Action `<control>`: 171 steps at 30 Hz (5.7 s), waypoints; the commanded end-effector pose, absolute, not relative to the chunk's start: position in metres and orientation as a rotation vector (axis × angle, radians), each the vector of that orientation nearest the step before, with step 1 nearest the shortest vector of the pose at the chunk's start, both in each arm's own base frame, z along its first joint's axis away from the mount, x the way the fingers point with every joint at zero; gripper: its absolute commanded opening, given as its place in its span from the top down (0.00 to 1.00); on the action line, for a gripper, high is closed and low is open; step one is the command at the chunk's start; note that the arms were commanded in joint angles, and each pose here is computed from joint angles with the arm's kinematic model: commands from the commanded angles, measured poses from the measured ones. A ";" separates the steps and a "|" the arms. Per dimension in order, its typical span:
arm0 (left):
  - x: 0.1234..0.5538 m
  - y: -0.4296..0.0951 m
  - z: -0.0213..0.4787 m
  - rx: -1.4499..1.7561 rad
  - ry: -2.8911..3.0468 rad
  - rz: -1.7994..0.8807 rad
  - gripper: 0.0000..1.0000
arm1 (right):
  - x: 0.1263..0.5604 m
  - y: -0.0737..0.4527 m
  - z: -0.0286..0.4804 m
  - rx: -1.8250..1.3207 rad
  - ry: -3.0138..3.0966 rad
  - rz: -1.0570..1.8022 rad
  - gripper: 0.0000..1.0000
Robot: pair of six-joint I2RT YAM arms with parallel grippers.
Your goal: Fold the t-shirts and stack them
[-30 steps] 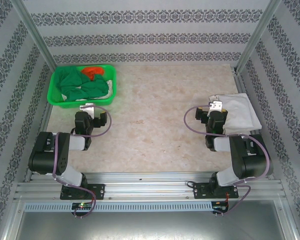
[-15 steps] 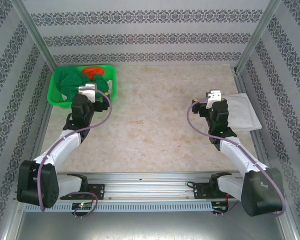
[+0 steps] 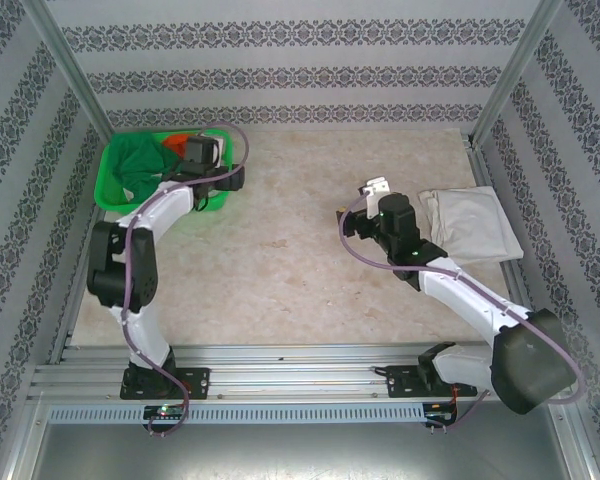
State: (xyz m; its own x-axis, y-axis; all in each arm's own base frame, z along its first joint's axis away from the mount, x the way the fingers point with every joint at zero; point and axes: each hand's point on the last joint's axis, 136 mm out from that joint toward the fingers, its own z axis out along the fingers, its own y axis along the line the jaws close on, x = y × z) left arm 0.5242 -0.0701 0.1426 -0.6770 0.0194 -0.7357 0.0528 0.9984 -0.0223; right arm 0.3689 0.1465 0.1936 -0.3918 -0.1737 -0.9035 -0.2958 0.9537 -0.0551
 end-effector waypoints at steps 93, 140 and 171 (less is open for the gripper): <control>0.513 0.037 0.483 -0.397 1.698 -0.084 1.00 | 0.407 0.213 0.177 -0.404 2.093 0.363 0.02; 0.375 -0.118 0.121 -0.599 2.358 -0.409 0.00 | 0.405 0.186 0.095 0.058 2.430 0.408 0.02; 0.452 -0.284 0.063 -0.537 2.584 -0.835 0.72 | 0.371 0.135 0.012 0.574 2.674 0.548 0.57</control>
